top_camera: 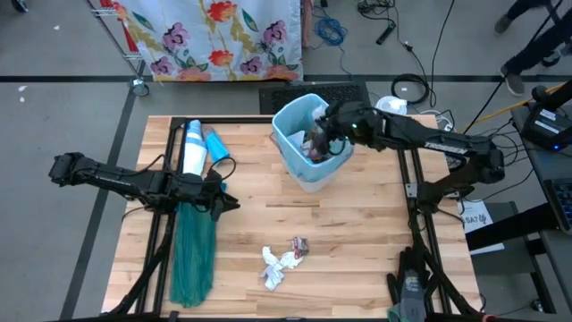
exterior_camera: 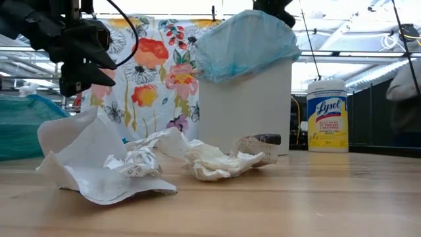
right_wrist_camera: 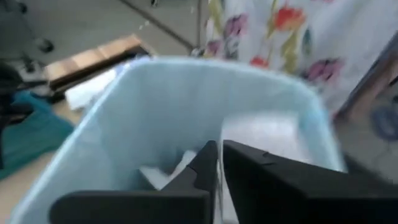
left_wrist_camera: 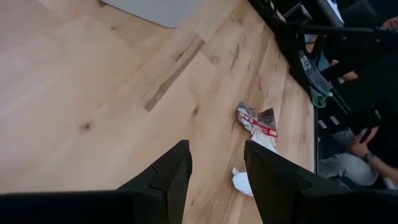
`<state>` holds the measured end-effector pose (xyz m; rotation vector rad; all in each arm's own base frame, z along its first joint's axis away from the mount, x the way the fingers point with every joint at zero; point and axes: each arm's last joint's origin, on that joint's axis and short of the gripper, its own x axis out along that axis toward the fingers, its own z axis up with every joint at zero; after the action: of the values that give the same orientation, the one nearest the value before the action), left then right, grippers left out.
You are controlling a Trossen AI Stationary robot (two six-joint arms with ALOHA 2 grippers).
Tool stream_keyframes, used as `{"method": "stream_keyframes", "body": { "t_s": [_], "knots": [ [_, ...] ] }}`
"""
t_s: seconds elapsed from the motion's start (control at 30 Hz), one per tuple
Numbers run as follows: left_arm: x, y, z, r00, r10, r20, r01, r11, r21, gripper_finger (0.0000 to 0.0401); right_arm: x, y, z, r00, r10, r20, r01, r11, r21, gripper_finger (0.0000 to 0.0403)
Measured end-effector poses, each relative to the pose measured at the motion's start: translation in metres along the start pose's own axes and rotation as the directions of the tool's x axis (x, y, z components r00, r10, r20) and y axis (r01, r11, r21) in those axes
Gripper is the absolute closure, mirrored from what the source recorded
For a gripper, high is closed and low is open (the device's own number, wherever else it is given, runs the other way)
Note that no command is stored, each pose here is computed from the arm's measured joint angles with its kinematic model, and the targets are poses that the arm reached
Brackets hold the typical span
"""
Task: Place trash/remove bag and relplace
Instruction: Put the white paper into the trash bin
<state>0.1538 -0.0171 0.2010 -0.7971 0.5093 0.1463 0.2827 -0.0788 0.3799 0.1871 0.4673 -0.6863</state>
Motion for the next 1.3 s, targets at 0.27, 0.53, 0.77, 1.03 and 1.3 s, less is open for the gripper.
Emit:
{"method": "stream_keyframes", "body": {
  "t_s": [0.27, 0.53, 0.77, 1.03, 1.3],
  "knots": [
    [0.0, 0.0, 0.0, 1.0, 0.002, 0.0, -0.002, 1.0, -0.002, 0.0248, 0.013, -0.009, -0.002, 0.994, 0.087, -0.071, -0.084, 0.995, 0.047, 0.0305],
    [0.0, 0.0, 0.0, 1.0, 0.005, -0.002, -0.005, 1.0, -0.001, 0.0248, -0.032, -0.018, 0.008, 0.992, 0.126, 0.02, -0.127, 0.987, 0.095, 0.0272],
    [0.0, 0.001, -0.001, 1.0, 0.011, -0.007, -0.01, 0.999, 0.033, 0.0248, -0.081, -0.016, -0.008, 0.978, 0.199, -0.064, -0.183, 0.962, 0.205, 0.0278],
    [0.0, 0.001, -0.001, 1.0, -0.002, -0.021, 0.003, 0.999, 0.038, 0.0248, -0.114, 0.007, -0.041, 0.919, 0.274, -0.284, -0.148, 0.906, 0.396, 0.029],
    [0.002, 0.0, -0.003, 0.995, -0.044, -0.087, 0.057, 0.987, 0.15, 0.0248, -0.114, 0.046, -0.076, 0.829, 0.211, -0.518, 0.054, 0.891, 0.451, 0.0303]
  ]
}}
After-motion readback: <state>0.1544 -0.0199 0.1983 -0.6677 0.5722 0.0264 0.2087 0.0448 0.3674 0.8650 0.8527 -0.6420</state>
